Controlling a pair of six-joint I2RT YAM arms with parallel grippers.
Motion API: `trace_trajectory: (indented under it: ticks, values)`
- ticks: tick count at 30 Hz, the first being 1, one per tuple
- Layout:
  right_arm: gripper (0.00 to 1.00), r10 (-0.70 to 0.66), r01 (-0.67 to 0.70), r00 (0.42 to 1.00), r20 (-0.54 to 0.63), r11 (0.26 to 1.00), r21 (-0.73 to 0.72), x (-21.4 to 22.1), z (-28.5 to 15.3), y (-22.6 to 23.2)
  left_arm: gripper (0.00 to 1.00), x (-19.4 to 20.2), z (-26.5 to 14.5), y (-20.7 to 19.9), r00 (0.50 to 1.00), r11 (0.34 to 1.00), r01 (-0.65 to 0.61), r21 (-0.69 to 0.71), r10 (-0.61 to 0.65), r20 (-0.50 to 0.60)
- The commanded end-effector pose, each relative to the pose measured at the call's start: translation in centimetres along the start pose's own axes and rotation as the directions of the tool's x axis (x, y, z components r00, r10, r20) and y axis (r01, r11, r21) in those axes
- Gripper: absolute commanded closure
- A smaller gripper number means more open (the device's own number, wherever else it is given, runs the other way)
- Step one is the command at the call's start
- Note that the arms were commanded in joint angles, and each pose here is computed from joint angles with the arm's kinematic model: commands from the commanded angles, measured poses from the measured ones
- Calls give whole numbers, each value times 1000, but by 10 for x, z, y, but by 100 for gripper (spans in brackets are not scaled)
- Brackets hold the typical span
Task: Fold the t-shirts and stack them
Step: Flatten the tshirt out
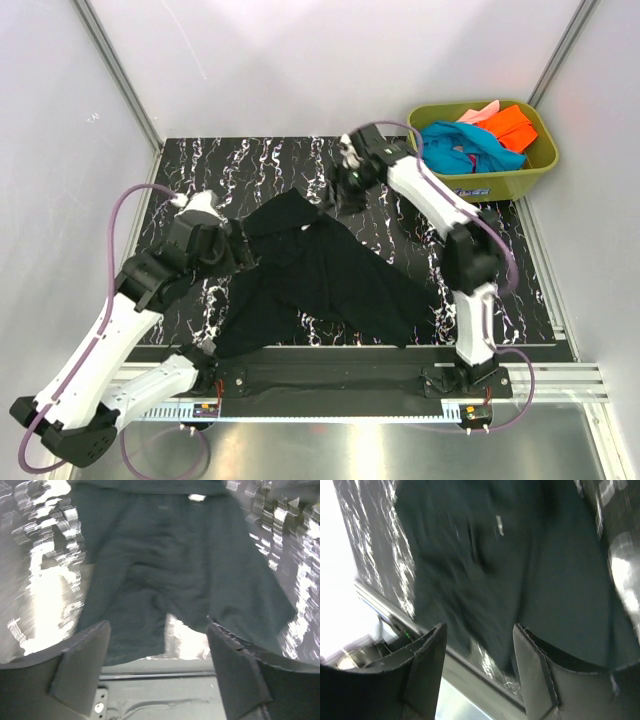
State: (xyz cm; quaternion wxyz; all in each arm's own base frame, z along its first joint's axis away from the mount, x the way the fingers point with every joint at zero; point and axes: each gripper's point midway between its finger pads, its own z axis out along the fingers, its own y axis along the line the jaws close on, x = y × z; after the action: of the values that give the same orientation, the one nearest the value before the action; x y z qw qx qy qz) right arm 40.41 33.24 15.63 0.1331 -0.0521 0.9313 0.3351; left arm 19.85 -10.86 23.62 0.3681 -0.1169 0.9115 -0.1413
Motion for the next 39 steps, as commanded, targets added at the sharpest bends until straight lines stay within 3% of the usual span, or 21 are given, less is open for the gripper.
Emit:
trace_trajectory:
  ticks: [1,5,6,8,11,18,24,32,36,39]
  values:
    - [38,-151,144,987,64,985,93,44,-82,-1,20,0,17,-50,990,970,-116,215,130,-52]
    - [43,-66,68,998,-19,987,148,118,-92,-40,23,23,60,-59,971,967,-130,221,170,-171]
    - [43,-70,67,997,16,989,130,125,-102,-38,23,30,68,-60,965,966,-128,222,174,-199]
    - [43,5,0,999,-33,987,161,162,-94,-62,19,35,90,-58,955,974,-139,180,180,-236]
    - [43,61,-53,997,-37,980,192,195,-95,-80,16,35,116,-55,952,974,-174,147,204,-229]
    - [29,183,-161,980,-73,959,235,251,-97,-103,15,60,167,-22,903,961,-274,30,268,-337]
    - [30,183,-153,978,-98,955,252,264,-82,-107,16,57,186,-9,899,945,-327,-18,305,-314]
    - [28,155,-101,977,-143,939,329,269,-59,-108,19,70,214,7,869,936,-349,-50,303,-390]
    - [16,178,-125,978,-113,922,366,272,-52,-119,20,74,224,11,863,932,-358,-57,307,-401]
    - [16,177,-128,980,-86,905,406,269,-45,-130,30,71,232,13,863,933,-356,-53,307,-401]
